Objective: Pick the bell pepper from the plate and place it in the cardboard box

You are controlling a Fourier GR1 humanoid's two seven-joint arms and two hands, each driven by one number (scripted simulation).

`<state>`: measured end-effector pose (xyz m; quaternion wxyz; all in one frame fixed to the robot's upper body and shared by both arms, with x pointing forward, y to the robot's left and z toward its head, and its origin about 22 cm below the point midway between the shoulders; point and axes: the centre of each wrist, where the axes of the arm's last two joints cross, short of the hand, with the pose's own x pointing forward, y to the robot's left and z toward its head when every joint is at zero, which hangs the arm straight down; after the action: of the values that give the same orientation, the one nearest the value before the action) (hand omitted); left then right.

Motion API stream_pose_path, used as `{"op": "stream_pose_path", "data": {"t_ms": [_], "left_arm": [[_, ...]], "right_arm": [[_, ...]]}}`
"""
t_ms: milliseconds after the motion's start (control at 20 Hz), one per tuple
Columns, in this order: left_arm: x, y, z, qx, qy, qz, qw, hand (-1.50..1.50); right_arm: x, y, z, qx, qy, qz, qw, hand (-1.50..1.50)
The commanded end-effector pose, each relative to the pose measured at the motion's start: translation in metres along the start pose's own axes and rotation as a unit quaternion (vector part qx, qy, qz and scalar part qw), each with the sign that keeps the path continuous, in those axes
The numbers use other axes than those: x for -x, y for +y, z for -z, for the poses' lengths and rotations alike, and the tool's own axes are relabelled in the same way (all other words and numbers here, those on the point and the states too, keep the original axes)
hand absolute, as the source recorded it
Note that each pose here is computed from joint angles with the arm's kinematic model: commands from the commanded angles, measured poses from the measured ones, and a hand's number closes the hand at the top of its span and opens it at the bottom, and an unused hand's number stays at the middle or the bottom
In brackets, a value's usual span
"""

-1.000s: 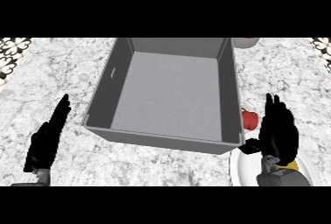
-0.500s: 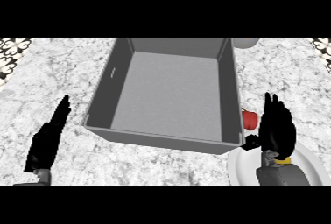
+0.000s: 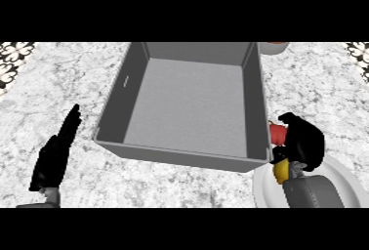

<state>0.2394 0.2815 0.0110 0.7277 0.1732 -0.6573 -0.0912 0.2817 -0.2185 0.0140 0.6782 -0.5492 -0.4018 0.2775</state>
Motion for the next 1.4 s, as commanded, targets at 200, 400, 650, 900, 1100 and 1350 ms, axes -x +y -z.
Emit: {"op": "stream_pose_path", "data": {"t_ms": [200, 400, 650, 900, 1100, 1350], "left_arm": [[0.003, -0.006, 0.012, 0.003, -0.002, 0.002, 1.0000, 0.00], [-0.008, -0.013, 0.008, 0.027, -0.026, -0.003, 0.9993, 0.00], [-0.018, -0.017, 0.015, 0.038, -0.037, 0.001, 0.9986, 0.00], [-0.019, -0.017, 0.011, 0.041, -0.042, -0.008, 0.9983, 0.00], [-0.014, -0.010, 0.016, 0.033, -0.033, 0.004, 0.9989, 0.00], [-0.012, -0.020, 0.010, 0.030, -0.020, 0.001, 0.9994, 0.00]], "right_arm": [[0.001, 0.010, -0.002, 0.114, -0.012, -0.057, 0.992, 1.50], [-0.017, -0.014, 0.031, -0.014, -0.261, -0.123, 0.957, 1.50], [-0.021, -0.043, 0.057, -0.079, -0.435, -0.142, 0.886, 1.50], [-0.017, -0.108, 0.118, -0.079, -0.499, -0.115, 0.855, 1.50], [-0.006, -0.136, 0.153, -0.064, -0.535, -0.071, 0.840, 1.50], [-0.037, -0.159, 0.162, -0.102, -0.618, 0.090, 0.774, 1.50]]}}
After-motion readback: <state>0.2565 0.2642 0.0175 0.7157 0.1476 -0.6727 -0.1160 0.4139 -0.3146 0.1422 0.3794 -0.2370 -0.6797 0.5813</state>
